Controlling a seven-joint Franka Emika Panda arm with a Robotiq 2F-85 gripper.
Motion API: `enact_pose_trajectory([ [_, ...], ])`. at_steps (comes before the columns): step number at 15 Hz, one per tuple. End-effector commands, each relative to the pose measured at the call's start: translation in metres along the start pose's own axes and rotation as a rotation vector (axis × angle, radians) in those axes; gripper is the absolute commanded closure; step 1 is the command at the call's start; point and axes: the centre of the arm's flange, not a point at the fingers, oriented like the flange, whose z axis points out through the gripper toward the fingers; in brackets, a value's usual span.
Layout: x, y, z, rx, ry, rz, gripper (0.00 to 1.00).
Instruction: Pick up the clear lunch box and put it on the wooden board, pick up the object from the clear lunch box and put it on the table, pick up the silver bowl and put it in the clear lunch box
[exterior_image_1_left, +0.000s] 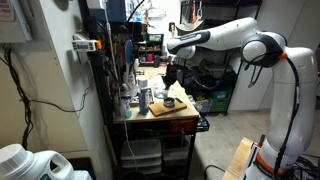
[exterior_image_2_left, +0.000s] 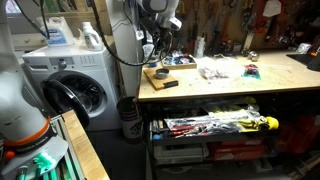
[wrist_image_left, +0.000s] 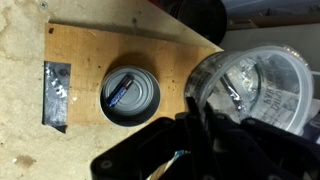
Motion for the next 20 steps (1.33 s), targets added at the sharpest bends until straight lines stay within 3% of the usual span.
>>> enact_pose_trajectory([
  [1, -0.012, 0.002, 0.026, -0.032, -0.018, -0.076, 0.99],
  [9, -0.001, -0.005, 0.067, -0.058, 0.076, -0.085, 0.99],
  [18, 0.003, -0.002, 0.099, -0.085, 0.079, -0.058, 0.99],
  [20, 0.003, -0.002, 0.099, -0.085, 0.079, -0.047, 0.68],
])
